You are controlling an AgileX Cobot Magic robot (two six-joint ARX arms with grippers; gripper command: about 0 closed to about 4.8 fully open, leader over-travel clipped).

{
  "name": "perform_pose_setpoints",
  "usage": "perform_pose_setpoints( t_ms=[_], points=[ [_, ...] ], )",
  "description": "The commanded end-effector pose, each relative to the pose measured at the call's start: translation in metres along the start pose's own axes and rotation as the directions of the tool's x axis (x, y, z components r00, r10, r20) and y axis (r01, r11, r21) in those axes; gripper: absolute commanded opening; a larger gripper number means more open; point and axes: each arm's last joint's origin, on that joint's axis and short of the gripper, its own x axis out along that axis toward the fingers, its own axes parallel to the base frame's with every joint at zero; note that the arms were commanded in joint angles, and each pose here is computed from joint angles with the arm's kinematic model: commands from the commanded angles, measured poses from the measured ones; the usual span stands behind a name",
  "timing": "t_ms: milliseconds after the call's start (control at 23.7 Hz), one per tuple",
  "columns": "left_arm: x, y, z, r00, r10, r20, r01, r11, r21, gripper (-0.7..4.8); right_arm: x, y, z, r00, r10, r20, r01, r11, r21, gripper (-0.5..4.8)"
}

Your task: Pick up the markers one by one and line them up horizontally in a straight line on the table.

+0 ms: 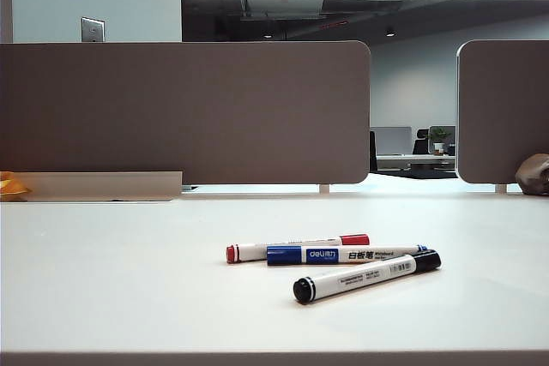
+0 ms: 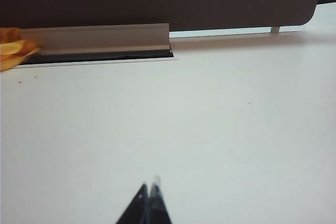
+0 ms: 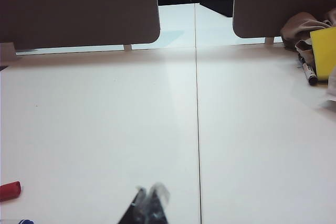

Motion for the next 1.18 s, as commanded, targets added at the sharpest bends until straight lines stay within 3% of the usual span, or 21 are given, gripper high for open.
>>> perform_pose_setpoints(
  t_ms=[42,675,844,1013,1139,1181],
  points=[
    [0.0,0.0,0.0012,1.0,-0.003,0.009,0.003,1.0,0.0,-0.05,0.0005,-0.0003,-0.0009,1.0,-0.002,0.008,0.002,1.0,0.003,0.0],
    [0.0,0.0002,0.0011,1.0,0.003,0.008,-0.003,1.0,0.004,-0.05,0.0005,-0.0003,-0.0008,1.0,-0.003,0.009,0.003,1.0,0.003,0.0],
    [-0.0003,0.004,-0.0004,0.991,0.136,-0.012,-0.135,0.99,0.048,-0.05,0.0005,-0.0003,-0.0009,1.0,-0.002,0.008,0.002,1.0,0.003,0.0],
    [-0.0003,0.0036,-0.0003,0.992,0.123,-0.011,-0.123,0.991,0.046,-0.05,0.0005,-0.0001,-0.0016,1.0,0.003,0.0,-0.003,1.0,0.008,0.0],
    [-0.0002,0.0032,-0.0003,0.994,0.107,-0.01,-0.107,0.994,0.036,-0.05,0.0005,-0.0003,-0.0042,1.0,0.0,-0.027,0.003,0.99,0.141,0.0],
    [-0.0003,0.0025,0.0004,0.996,0.084,-0.006,-0.084,0.996,-0.004,-0.05,0.0004,-0.0003,-0.0051,0.999,0.002,-0.038,0.006,0.978,0.208,0.0]
  ],
)
